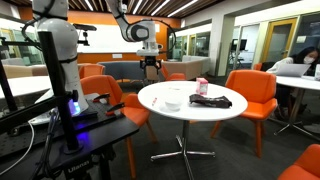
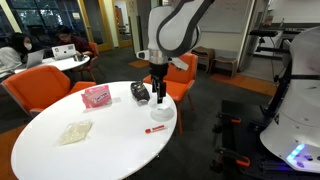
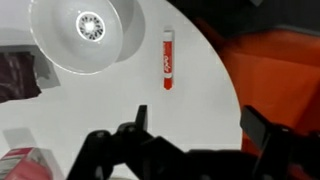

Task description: Place the marker in the bowl

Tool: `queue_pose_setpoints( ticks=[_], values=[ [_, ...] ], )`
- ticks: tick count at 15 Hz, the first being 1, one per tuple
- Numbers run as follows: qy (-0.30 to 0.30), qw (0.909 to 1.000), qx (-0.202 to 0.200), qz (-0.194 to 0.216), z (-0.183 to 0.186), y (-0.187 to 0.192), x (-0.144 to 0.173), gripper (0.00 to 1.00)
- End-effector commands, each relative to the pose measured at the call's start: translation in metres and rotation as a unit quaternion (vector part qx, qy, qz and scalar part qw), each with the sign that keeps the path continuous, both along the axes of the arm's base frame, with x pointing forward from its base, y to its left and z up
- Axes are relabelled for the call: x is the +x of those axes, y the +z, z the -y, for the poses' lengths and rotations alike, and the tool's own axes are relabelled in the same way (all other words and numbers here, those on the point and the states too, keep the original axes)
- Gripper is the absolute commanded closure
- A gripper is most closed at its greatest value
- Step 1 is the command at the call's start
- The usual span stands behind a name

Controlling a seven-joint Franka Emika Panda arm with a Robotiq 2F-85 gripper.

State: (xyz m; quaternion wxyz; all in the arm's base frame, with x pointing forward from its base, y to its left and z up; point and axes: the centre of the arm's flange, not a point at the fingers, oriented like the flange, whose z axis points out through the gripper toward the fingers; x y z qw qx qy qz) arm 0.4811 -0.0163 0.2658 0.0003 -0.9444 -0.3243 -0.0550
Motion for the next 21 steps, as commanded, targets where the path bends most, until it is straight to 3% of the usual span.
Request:
queue_pose_setpoints(
  ticks=[1,7,10,13,15,17,21],
  values=[
    [-0.003,0.9999,-0.011,-0.003,-0.005,-0.064,0.049,0.00],
    [-0.008,0.9981,-0.034,-0.051,-0.013,-0.152,0.081,0.00],
    [0.002,0.9970,-0.048,-0.061,-0.021,-0.173,0.089,0.00],
    [0.005,0.9959,-0.051,-0.075,-0.033,-0.190,0.087,0.08],
    [0.002,0.9950,-0.053,-0.085,-0.039,-0.198,0.085,0.15],
    [-0.009,0.9948,-0.054,-0.086,-0.039,-0.201,0.085,0.42],
    [-0.022,0.9943,-0.050,-0.091,-0.038,-0.195,0.088,0.74]
  ],
)
